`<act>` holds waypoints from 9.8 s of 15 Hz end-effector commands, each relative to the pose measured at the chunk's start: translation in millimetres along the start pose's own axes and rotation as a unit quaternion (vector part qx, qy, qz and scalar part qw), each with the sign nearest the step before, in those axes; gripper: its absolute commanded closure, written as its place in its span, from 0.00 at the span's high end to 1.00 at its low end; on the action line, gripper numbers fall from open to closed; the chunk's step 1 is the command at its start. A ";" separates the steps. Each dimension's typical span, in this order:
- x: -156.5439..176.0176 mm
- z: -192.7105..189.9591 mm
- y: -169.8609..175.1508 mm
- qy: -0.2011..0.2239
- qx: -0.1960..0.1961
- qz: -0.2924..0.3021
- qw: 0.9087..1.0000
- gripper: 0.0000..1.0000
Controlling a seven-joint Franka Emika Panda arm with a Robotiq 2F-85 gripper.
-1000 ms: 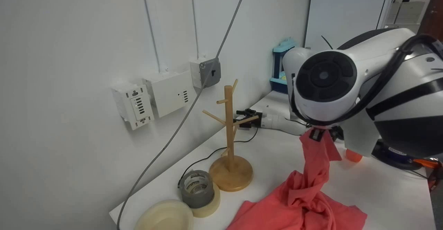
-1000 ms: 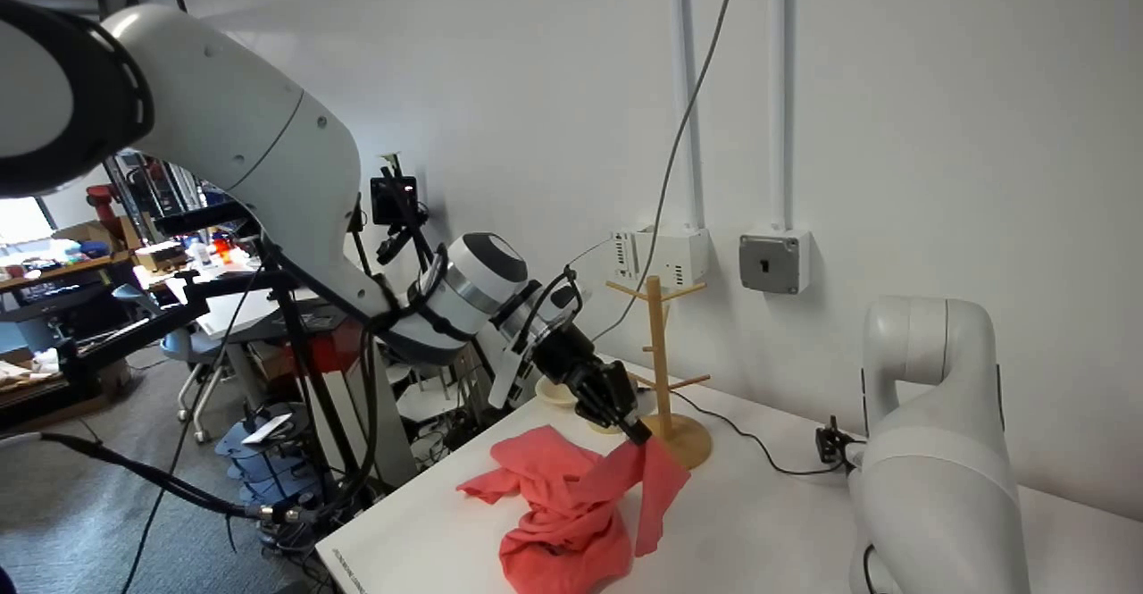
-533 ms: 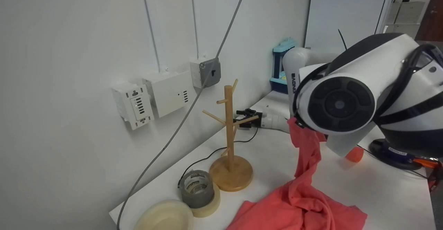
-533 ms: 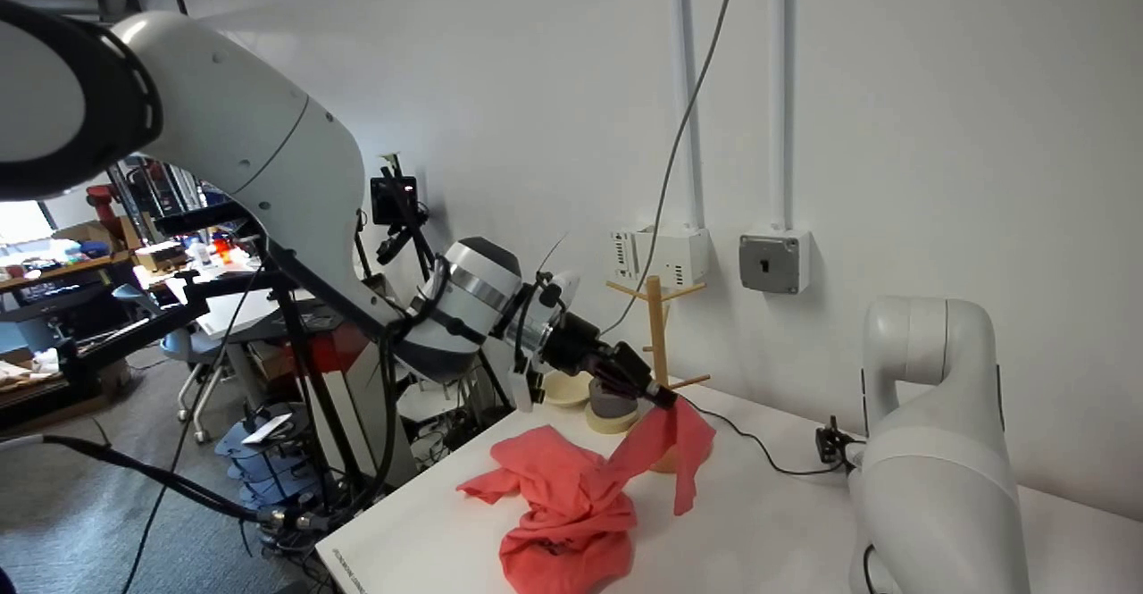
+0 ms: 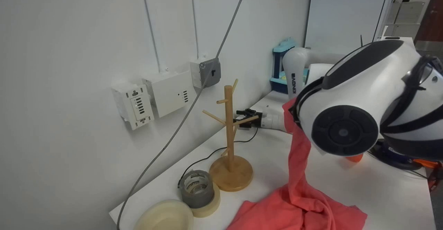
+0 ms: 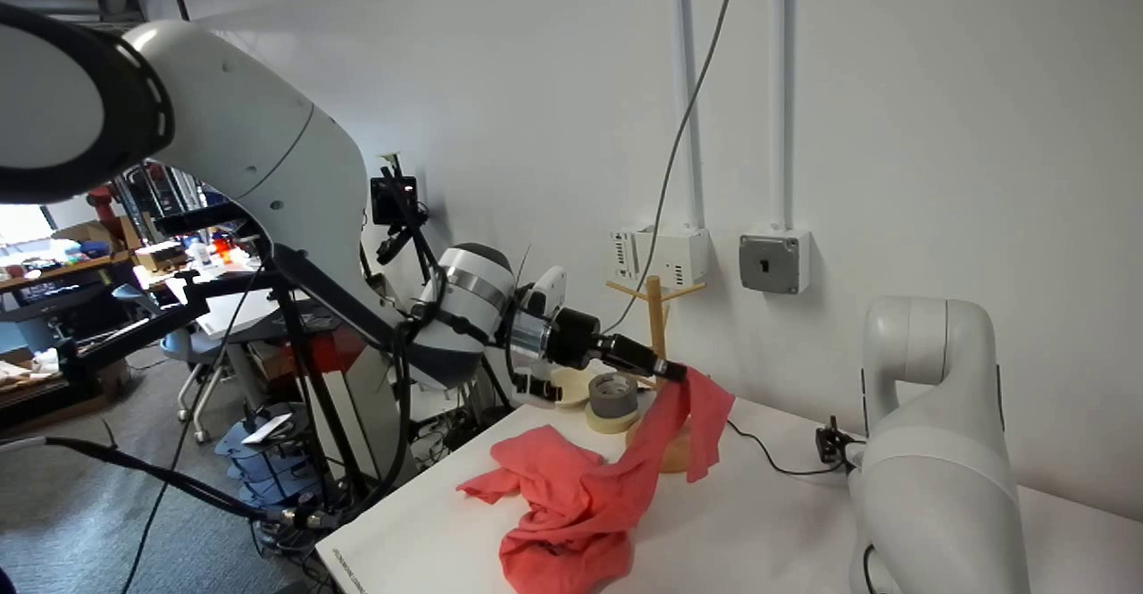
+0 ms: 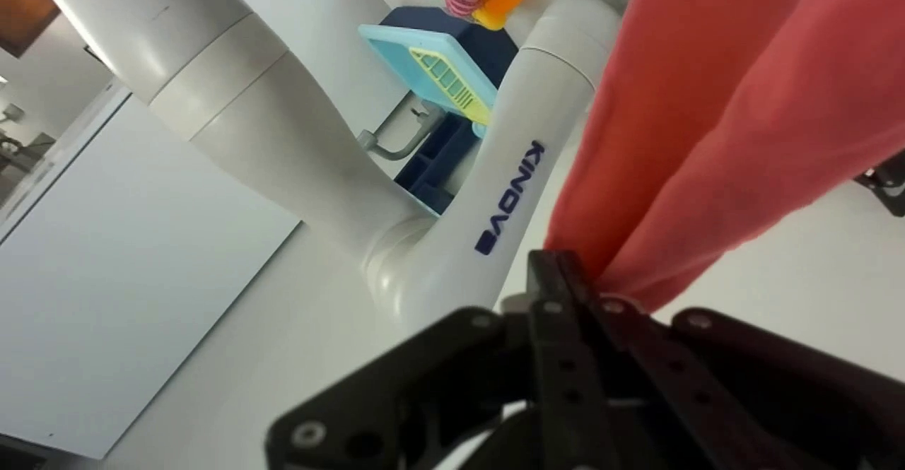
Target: Unfold the shirt
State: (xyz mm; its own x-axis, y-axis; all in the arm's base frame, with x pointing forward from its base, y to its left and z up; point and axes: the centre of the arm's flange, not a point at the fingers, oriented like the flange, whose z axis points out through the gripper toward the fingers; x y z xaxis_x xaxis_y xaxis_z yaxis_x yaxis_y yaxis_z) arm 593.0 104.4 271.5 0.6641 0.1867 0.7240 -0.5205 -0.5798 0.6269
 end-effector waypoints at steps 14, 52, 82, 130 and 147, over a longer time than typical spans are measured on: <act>-19.9 2.5 -10.1 -0.044 -0.019 0.109 0.993 1.00; -80.0 24.6 36.4 -0.447 0.467 -0.113 0.755 1.00; -108.6 37.0 -79.7 -0.437 0.480 -0.143 0.747 0.38; 149.6 -132.2 193.6 -0.229 0.287 -0.239 0.899 0.01; 39.2 1.0 126.0 -0.309 0.250 -0.192 0.898 0.01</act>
State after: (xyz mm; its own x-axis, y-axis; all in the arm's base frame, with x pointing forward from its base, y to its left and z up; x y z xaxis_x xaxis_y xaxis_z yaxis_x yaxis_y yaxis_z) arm 540.4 74.9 439.9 0.9858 0.0969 0.1369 0.0127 -0.8572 0.5148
